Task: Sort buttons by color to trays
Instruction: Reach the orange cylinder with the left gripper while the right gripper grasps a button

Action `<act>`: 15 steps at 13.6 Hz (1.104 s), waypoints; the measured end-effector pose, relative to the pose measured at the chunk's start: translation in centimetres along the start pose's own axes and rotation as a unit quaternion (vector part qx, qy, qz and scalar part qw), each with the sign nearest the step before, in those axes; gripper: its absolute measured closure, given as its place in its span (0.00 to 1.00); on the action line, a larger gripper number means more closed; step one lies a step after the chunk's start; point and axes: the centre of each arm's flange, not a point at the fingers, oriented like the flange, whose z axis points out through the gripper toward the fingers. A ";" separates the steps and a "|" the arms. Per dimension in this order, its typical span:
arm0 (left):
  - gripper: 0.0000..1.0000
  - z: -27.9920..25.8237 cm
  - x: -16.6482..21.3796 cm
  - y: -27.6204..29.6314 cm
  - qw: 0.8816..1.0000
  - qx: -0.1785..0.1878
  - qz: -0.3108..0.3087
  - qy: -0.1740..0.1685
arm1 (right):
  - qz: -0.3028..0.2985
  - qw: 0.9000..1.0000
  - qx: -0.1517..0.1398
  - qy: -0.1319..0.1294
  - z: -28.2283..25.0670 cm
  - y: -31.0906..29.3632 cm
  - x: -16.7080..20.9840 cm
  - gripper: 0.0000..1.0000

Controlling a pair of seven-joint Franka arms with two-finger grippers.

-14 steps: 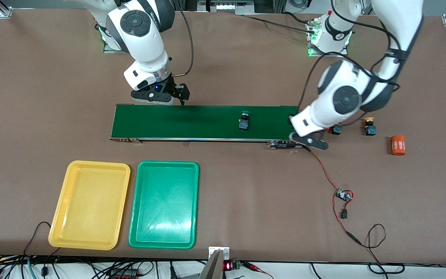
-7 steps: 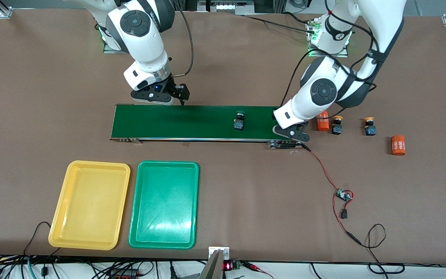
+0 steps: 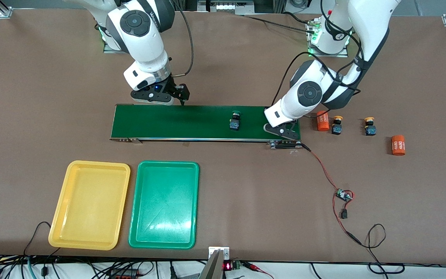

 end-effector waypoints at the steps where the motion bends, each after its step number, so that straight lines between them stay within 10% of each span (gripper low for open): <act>1: 0.55 0.0 0.0 0.0 1.000 0.000 0.000 0.001 | 0.000 1.000 0.000 0.000 0.0 0.0 0.0 0.00; 7: 0.03 -4.8 1.6 -1.8 0.999 0.000 -0.028 0.029 | 0.006 1.000 0.006 0.005 0.4 -0.3 0.1 0.00; 15: 0.00 -6.1 -0.1 -20.7 0.994 -0.010 -0.104 -0.020 | 0.003 1.000 0.010 0.002 3.5 -2.8 -1.4 0.00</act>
